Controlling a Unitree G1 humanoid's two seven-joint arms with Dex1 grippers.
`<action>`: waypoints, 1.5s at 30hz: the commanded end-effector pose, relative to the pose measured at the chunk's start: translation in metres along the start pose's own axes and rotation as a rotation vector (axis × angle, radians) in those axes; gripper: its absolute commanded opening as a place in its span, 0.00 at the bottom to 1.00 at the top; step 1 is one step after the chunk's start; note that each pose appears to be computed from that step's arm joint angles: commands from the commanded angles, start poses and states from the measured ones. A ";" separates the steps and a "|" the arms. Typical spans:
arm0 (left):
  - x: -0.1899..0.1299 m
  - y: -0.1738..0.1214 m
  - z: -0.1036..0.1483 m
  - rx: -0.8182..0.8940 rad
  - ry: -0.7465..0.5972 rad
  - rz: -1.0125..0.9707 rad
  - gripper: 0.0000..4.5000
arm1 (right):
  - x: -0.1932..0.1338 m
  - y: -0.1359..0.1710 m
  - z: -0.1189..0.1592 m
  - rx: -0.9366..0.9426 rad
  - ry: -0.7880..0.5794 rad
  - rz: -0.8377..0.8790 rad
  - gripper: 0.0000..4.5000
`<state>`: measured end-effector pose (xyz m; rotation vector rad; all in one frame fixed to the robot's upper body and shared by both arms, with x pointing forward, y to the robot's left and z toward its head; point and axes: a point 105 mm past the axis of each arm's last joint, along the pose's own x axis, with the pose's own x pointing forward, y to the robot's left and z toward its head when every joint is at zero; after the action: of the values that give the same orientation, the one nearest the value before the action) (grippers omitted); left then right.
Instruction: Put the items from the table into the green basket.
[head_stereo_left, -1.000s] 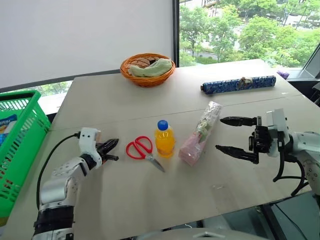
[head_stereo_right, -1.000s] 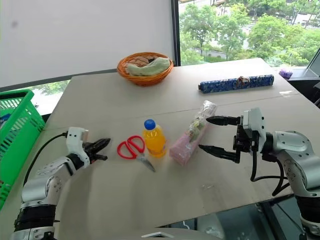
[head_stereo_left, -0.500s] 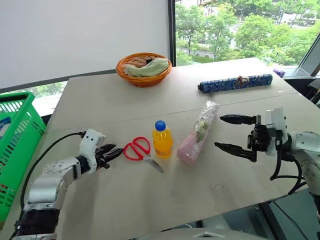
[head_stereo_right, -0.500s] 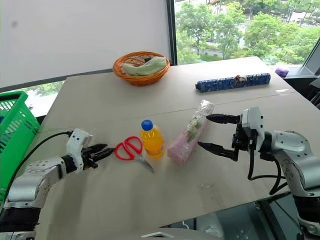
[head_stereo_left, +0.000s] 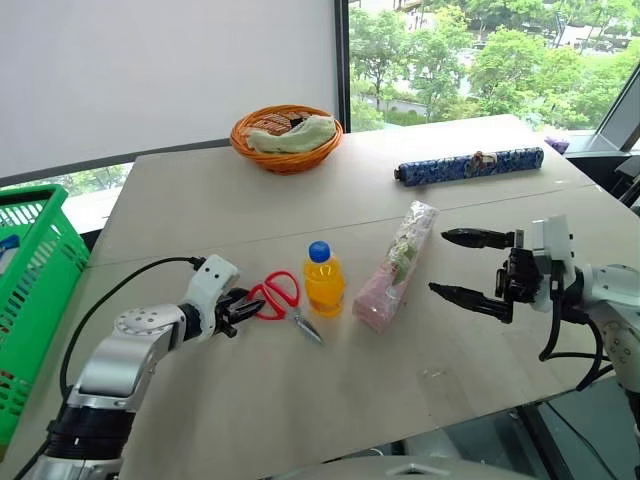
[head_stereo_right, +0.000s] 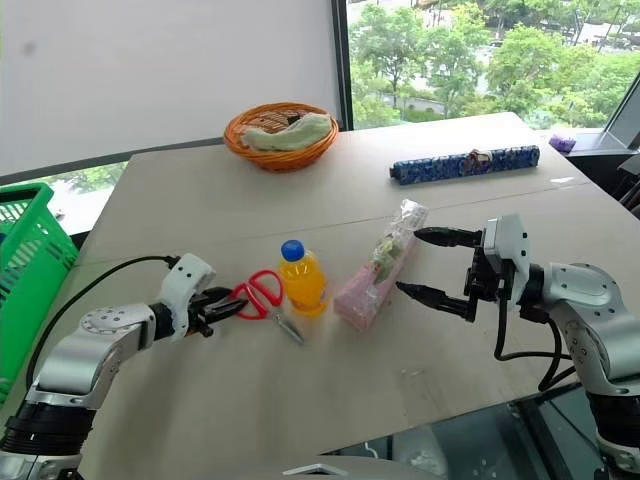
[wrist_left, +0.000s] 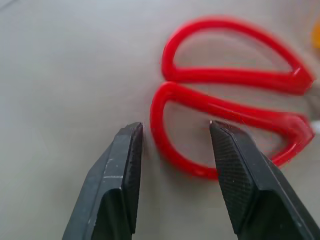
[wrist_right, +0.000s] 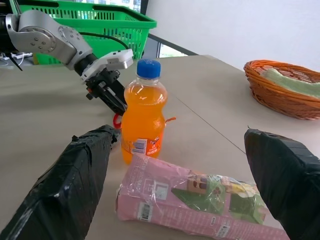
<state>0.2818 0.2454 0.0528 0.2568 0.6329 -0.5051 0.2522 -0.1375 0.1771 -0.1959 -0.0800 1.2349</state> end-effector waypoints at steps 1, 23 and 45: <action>-0.010 0.017 -0.006 0.033 0.111 0.084 0.47 | 0.001 0.000 0.012 -0.056 -0.023 -0.001 1.00; 0.006 0.032 0.013 -0.050 0.004 0.183 0.02 | 0.003 0.001 0.014 -0.066 -0.033 -0.003 1.00; 0.029 0.116 0.235 -0.223 -0.595 0.717 0.31 | 0.000 -0.092 0.030 -0.143 -0.074 -0.562 1.00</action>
<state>0.4767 0.2475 0.2070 0.0727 0.0537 0.1695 0.3354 -0.1633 0.2056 -0.2041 -0.1959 0.7014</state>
